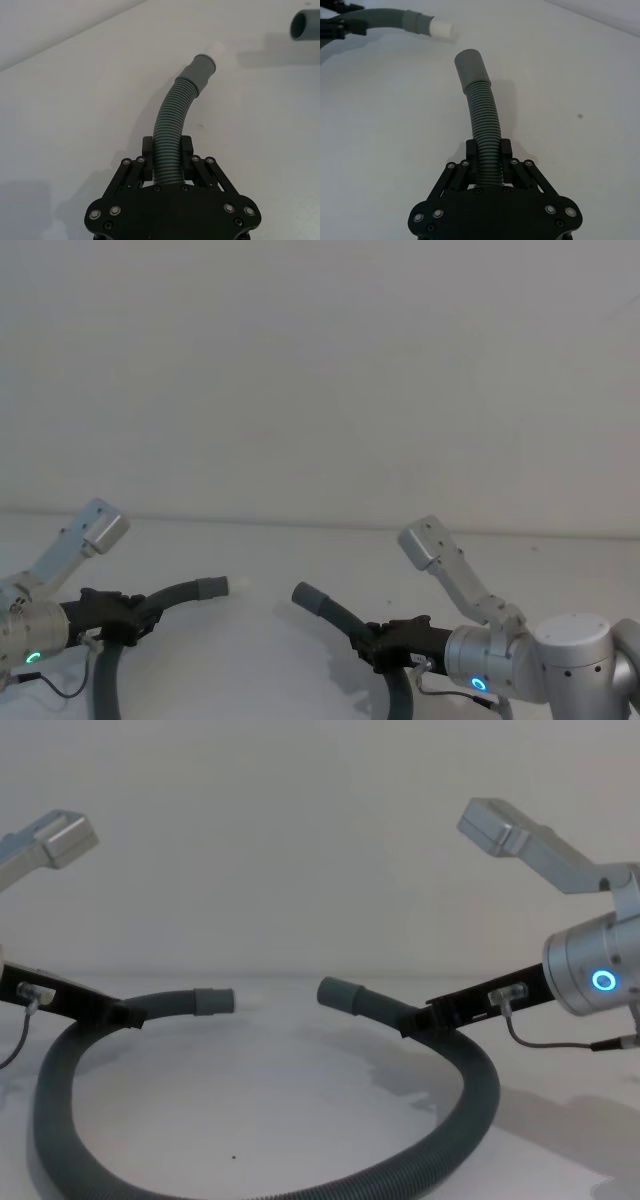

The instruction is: Use both hands to pick up one end of the pipe from the table, align the ends, and insert them.

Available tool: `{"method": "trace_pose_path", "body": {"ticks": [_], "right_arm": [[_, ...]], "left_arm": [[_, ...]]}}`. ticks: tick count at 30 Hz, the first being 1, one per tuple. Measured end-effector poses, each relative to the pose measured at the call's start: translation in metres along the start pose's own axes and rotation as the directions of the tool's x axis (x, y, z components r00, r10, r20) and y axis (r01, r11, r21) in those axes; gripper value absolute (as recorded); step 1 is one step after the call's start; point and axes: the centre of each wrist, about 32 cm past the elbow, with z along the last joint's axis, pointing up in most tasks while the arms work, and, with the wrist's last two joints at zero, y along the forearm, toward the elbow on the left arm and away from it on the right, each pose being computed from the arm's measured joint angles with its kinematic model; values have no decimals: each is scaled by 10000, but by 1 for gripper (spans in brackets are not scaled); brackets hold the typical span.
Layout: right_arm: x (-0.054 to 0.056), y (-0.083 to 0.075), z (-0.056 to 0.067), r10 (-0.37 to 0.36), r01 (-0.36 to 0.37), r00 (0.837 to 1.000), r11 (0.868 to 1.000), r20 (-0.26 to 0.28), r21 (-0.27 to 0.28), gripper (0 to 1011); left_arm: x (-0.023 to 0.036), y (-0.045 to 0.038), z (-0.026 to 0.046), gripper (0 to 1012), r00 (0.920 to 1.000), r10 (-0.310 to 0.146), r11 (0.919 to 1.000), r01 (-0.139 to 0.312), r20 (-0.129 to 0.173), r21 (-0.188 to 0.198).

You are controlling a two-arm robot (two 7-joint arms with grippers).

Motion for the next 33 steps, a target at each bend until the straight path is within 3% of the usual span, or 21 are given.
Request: {"method": "trace_pose_path", "body": {"ticks": [15, 33], "right_arm": [[98, 39, -51, 1000, -992, 9944, 9948, 331, -231, 242], [138, 153, -86, 1438, -1429, 9894, 9888, 188, -430, 242]], "left_arm": [[94, 10, -66, 290, 9911, -1284, 9907, 1298, 363, -403], [198, 30, -176, 290, 9746, -2187, 9737, 2213, 491, -545]]}}
